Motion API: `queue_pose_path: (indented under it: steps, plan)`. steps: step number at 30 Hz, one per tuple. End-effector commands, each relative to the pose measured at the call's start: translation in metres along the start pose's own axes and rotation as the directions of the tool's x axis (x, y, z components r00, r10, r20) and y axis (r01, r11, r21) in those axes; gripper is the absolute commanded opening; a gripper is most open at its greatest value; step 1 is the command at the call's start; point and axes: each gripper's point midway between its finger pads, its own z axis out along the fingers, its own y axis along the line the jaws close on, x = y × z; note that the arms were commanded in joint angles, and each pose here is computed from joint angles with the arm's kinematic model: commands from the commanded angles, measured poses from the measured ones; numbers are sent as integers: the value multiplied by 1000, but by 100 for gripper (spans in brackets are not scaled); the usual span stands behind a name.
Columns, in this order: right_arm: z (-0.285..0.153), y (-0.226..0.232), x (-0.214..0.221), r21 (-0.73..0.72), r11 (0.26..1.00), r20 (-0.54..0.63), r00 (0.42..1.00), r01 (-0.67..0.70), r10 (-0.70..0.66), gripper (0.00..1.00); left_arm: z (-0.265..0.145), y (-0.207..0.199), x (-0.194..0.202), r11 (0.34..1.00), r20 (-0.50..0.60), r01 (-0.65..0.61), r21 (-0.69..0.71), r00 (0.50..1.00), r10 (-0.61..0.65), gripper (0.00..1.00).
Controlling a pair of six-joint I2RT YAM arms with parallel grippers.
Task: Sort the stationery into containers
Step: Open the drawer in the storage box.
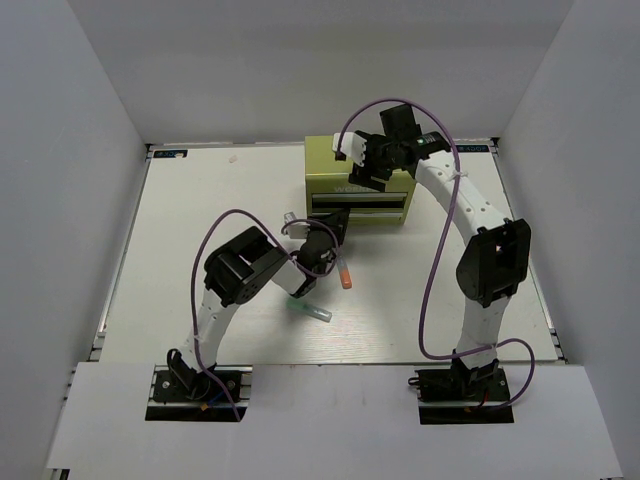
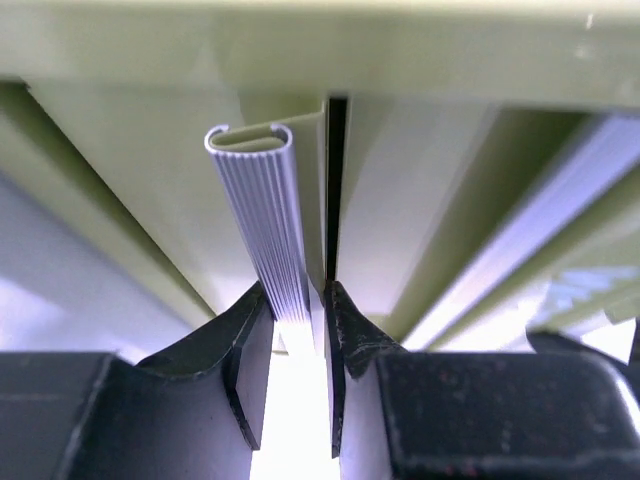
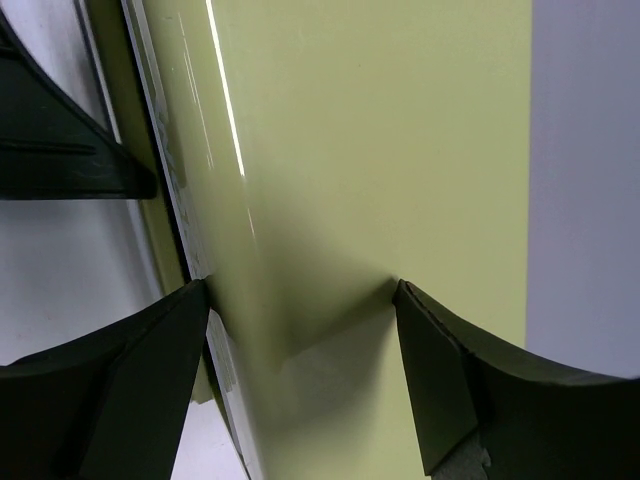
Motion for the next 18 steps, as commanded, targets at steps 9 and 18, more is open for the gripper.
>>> queue_pose_path:
  steps: [9,18]
  plan:
    - [22,2,60,14,993,-199,973,-117,117,77,-46,16,-4,989,-69,-104,-103,993,97,0]
    - [20,11,59,-4,991,-199,971,-134,131,79,-58,13,-5,986,-88,-116,-118,990,106,24]
